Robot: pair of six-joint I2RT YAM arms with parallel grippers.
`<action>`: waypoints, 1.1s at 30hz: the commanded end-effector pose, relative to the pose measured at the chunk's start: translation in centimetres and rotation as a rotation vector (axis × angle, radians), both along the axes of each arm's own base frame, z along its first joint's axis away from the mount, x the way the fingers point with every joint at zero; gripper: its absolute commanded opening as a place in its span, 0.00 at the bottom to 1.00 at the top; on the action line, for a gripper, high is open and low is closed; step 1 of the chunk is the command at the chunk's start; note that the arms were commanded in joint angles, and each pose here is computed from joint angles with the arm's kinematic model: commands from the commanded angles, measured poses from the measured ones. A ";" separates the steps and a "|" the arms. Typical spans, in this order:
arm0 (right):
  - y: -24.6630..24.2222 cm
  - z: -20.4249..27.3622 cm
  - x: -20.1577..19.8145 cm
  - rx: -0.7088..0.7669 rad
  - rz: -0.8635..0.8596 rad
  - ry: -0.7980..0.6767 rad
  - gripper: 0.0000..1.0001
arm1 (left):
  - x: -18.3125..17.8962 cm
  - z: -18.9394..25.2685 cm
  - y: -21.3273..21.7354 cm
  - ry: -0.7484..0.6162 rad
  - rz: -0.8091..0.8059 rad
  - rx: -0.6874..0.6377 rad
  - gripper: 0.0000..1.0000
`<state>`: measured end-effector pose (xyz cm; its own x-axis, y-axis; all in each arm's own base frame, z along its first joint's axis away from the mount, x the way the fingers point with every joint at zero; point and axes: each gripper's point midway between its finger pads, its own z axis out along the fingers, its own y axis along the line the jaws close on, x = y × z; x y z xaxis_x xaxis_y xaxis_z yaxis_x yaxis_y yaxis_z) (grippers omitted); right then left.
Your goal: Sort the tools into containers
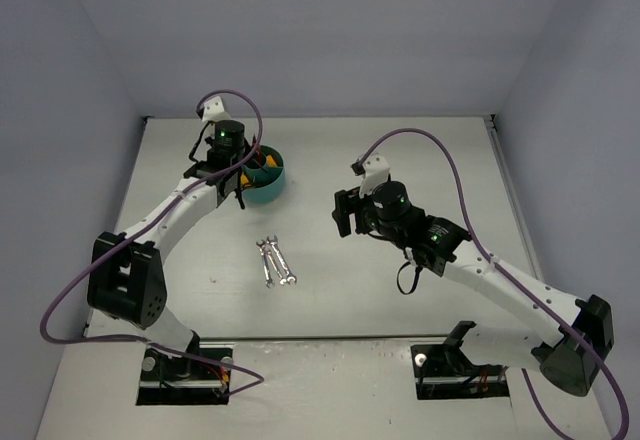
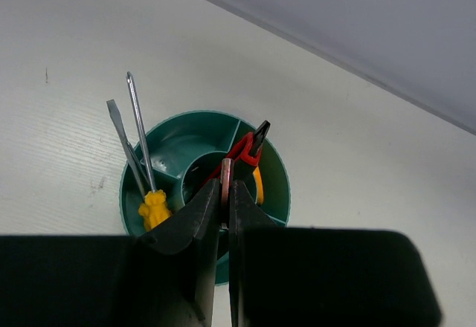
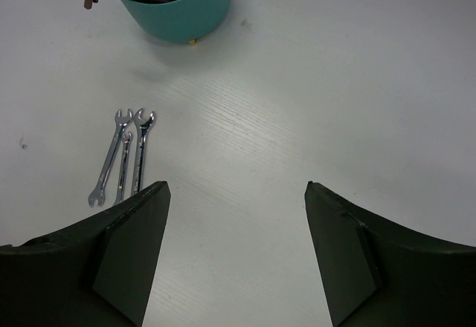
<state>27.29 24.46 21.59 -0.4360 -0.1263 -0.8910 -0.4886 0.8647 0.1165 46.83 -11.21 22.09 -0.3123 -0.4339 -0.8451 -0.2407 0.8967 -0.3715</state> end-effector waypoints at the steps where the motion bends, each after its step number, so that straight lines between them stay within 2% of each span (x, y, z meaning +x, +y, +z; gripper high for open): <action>1: -0.4 1.7 0.9 0.040 -0.045 -0.051 0.71 | 1.4 2.6 -0.2 -0.110 0.012 -0.053 0.00; 4: -0.5 1.6 1.0 0.038 -0.049 -0.049 0.71 | 0.8 1.5 -0.6 -0.087 -0.005 -0.055 0.01; 10: -0.4 1.0 1.4 0.020 -0.047 -0.037 0.71 | -0.7 -0.6 -0.1 -0.033 0.008 -0.049 0.19; 15: 0.2 0.8 1.5 0.016 -0.028 -0.027 0.71 | -1.3 0.7 0.1 -0.029 -0.018 -0.009 0.36; 21: 0.3 0.6 1.5 0.014 -0.023 -0.021 0.71 | -2.4 2.8 -0.2 0.031 -0.069 0.049 0.38; 26: 0.3 0.4 1.6 0.010 -0.028 -0.016 0.71 | -4.2 0.2 -3.0 0.166 -0.172 0.071 0.38; 33: 0.4 0.1 1.5 0.011 -0.022 -0.007 0.71 | -4.0 -2.9 -5.8 0.249 -0.267 0.080 0.37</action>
